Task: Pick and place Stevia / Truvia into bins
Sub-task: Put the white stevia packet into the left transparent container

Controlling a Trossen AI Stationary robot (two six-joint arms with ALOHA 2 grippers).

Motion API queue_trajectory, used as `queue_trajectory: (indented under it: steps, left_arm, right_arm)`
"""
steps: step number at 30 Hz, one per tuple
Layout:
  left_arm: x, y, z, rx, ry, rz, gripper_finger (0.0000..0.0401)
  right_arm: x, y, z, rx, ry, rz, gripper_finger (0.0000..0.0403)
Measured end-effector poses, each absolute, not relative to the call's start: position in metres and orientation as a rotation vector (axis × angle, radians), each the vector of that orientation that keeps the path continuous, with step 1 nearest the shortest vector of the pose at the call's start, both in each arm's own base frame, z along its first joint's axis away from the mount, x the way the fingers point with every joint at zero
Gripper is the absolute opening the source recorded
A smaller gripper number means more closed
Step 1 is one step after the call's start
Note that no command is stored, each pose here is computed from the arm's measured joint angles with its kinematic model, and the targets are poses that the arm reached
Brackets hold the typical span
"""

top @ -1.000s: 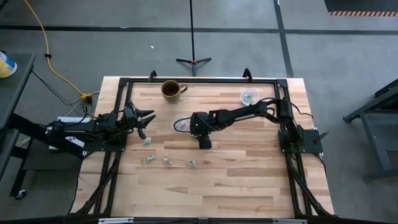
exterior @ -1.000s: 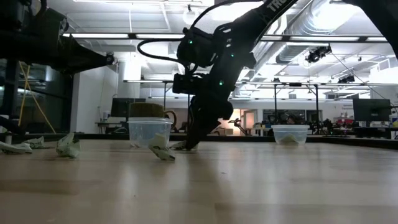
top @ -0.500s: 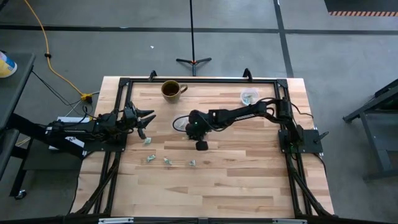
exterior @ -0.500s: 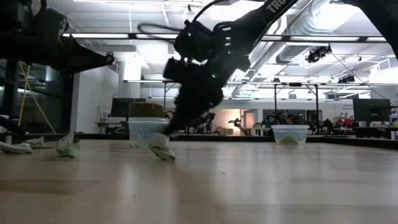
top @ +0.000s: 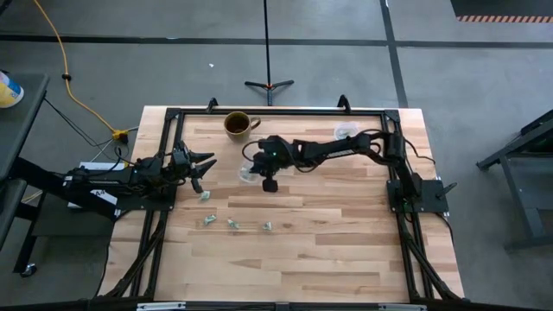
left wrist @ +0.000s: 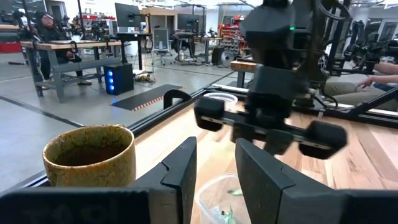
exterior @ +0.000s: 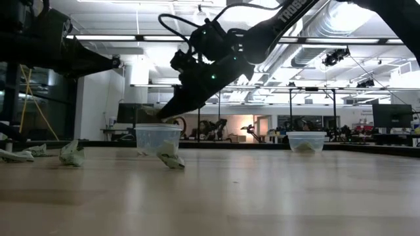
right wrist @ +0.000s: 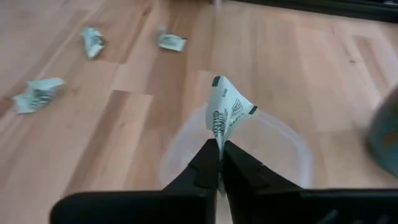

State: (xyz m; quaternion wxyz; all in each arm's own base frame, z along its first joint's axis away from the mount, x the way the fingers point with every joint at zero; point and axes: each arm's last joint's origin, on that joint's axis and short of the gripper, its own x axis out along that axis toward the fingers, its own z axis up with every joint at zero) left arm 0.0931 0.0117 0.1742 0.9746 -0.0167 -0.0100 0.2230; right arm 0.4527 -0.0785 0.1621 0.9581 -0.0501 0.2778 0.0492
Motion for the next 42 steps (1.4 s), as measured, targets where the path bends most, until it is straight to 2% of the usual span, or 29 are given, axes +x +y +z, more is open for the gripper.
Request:
queue_trajectory:
  steps: [7,11,13,18,22,26,32,36,42]
  left_arm:
    - [0.093,0.012,0.174,-0.034,-0.020,0.450,0.0145]
    - [0.093,0.012,0.174,-0.034,-0.020,0.450,0.0145]
    - [0.093,0.012,0.174,-0.034,-0.020,0.450,0.0145]
    - [0.093,0.012,0.174,-0.034,-0.020,0.450,0.0145]
    - [0.093,0.012,0.174,-0.034,-0.020,0.452,0.0145]
    - [0.093,0.012,0.174,-0.034,-0.020,0.454,0.0145]
    - [0.093,0.012,0.174,-0.034,-0.020,0.453,0.0145]
    - [0.093,0.012,0.174,-0.034,-0.020,0.453,0.0145]
    - [0.093,0.012,0.174,-0.034,-0.020,0.453,0.0145]
  right_arm:
    - [0.453,-0.082,0.162,-0.117,0.567,0.046,0.0092]
    - [0.452,-0.082,0.163,-0.065,0.558,0.081,0.0132]
    - [0.452,-0.078,0.165,-0.027,0.534,0.209,0.0146]
    - [0.449,-0.048,0.168,0.002,0.430,0.716,0.0155]
    - [0.445,-0.015,0.162,-0.043,0.462,0.871,0.0155]
    - [0.443,0.019,0.154,-0.202,0.564,0.805,0.0170]
    - [0.442,0.057,0.151,-0.340,0.635,0.668,0.0215]
    - [0.440,0.065,0.149,-0.369,0.674,0.627,0.0236]
    - [0.436,0.063,0.142,-0.368,0.753,0.626,0.0237]
